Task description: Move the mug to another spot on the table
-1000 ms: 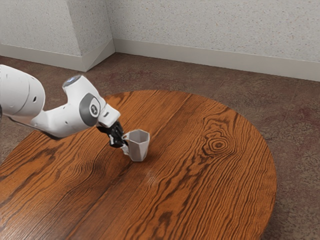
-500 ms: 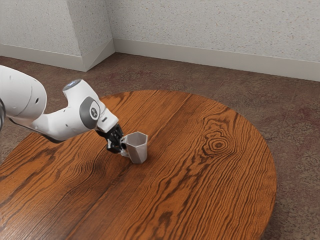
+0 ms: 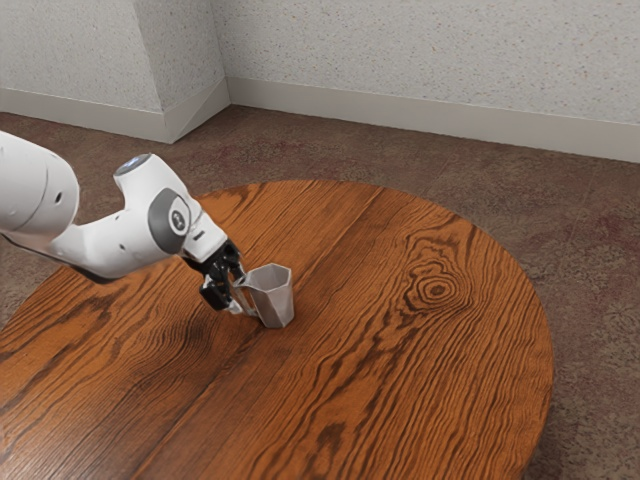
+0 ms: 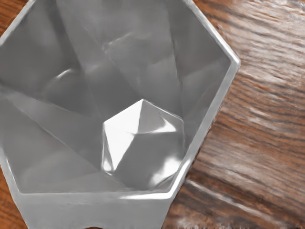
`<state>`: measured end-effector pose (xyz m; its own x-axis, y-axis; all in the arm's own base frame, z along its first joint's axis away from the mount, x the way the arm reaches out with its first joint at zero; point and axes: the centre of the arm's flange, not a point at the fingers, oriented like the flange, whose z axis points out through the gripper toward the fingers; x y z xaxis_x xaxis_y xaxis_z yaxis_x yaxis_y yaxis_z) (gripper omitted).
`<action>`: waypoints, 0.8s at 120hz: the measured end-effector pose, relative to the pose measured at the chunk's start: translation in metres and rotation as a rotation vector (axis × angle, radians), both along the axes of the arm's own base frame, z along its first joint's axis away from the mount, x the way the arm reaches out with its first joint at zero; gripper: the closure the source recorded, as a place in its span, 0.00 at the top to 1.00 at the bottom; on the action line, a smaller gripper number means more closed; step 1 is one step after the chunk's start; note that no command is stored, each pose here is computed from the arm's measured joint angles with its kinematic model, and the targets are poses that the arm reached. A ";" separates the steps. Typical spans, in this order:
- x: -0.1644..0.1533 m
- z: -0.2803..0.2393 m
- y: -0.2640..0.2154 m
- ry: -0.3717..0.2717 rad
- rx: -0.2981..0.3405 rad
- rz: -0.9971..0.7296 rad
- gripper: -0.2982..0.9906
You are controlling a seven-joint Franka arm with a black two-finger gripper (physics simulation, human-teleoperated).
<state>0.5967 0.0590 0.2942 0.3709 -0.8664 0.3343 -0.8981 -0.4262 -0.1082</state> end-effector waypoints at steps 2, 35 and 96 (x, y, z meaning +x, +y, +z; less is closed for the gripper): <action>-0.003 0.005 0.000 -0.006 0.001 -0.001 0.70; -0.032 0.111 -0.045 -0.106 0.008 -0.094 0.75; -0.009 0.278 -0.044 0.130 0.225 -0.045 0.77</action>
<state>0.5875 0.0154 0.5725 0.3578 -0.9301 0.0832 -0.9281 -0.3641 -0.0781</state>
